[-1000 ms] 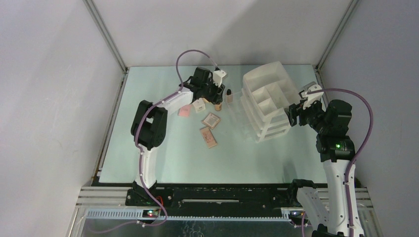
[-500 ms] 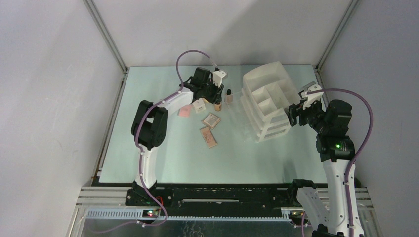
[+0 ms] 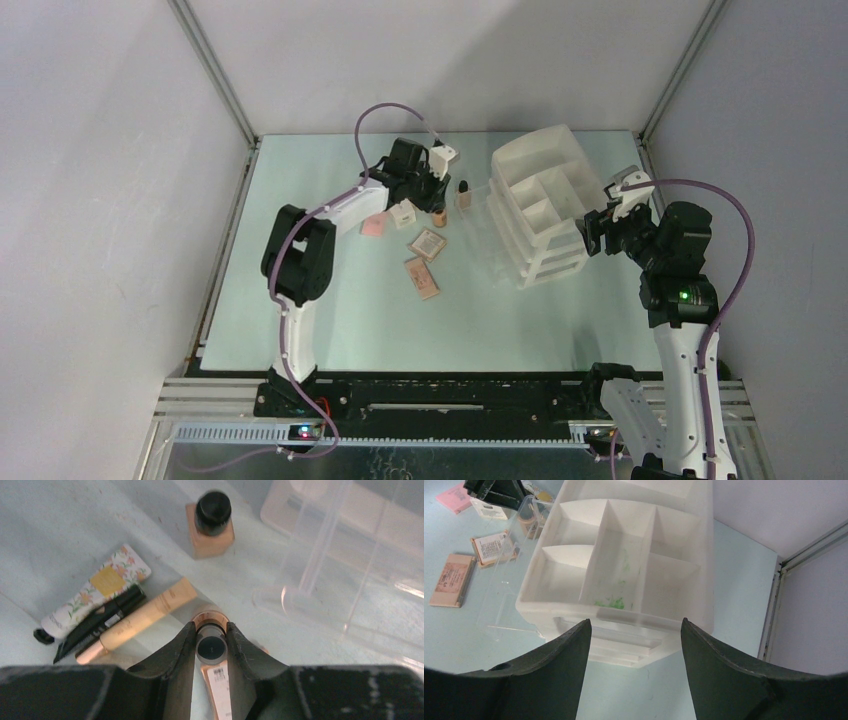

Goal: Organize the makeup
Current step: Move the makeup to the center of the board.

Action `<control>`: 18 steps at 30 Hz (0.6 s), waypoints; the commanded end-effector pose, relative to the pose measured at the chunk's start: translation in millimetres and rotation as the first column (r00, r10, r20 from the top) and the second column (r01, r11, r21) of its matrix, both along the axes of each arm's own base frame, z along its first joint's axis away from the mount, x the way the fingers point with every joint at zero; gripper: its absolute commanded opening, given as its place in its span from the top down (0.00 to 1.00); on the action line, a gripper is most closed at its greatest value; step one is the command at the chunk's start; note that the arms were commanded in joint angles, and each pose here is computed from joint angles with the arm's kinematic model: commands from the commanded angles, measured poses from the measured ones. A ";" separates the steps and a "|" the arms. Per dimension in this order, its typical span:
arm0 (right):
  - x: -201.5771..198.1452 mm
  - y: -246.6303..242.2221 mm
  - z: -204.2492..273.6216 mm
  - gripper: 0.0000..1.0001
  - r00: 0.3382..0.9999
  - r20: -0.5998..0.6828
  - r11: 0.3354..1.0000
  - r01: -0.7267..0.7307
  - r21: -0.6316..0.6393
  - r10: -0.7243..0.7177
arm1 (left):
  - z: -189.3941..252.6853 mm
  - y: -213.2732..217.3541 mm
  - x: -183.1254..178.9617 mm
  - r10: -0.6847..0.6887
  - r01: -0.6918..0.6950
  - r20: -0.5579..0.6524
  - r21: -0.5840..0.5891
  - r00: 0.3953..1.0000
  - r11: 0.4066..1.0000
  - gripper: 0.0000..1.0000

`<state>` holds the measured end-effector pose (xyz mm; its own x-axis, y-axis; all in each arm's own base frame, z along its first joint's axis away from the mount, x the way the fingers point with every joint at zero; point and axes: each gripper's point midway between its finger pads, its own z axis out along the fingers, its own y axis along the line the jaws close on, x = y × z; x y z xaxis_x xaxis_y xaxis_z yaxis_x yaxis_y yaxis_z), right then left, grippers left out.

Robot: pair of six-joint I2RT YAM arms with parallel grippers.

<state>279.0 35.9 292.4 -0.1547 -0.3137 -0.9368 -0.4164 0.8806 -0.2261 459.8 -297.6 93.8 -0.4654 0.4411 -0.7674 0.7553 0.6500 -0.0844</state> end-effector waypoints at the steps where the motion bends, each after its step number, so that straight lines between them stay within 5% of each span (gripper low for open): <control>1: 1.3 -0.5 2.1 0.26 1.000 0.013 1.000 -0.005 -0.011 0.005 | 34.0 16.9 -14.3 -0.011 0.010 0.062 0.012 0.998 1.000 0.68; 11: 2.4 0.3 1.1 0.26 1.000 0.010 1.000 -0.006 -0.014 0.006 | 19.8 44.9 -38.2 -0.009 0.005 0.054 0.084 0.999 0.996 0.63; 18: 2.1 -0.5 2.0 0.26 1.000 0.013 1.000 -0.003 -0.014 0.003 | 17.8 48.1 -38.7 0.006 -0.011 0.051 0.090 0.999 0.996 0.38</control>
<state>280.4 35.8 290.8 -0.1574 -0.3198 -0.9343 -0.4197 0.8781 -0.2298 419.5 -254.0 91.8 -0.4696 0.5151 -0.7170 0.7553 0.6549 -0.0241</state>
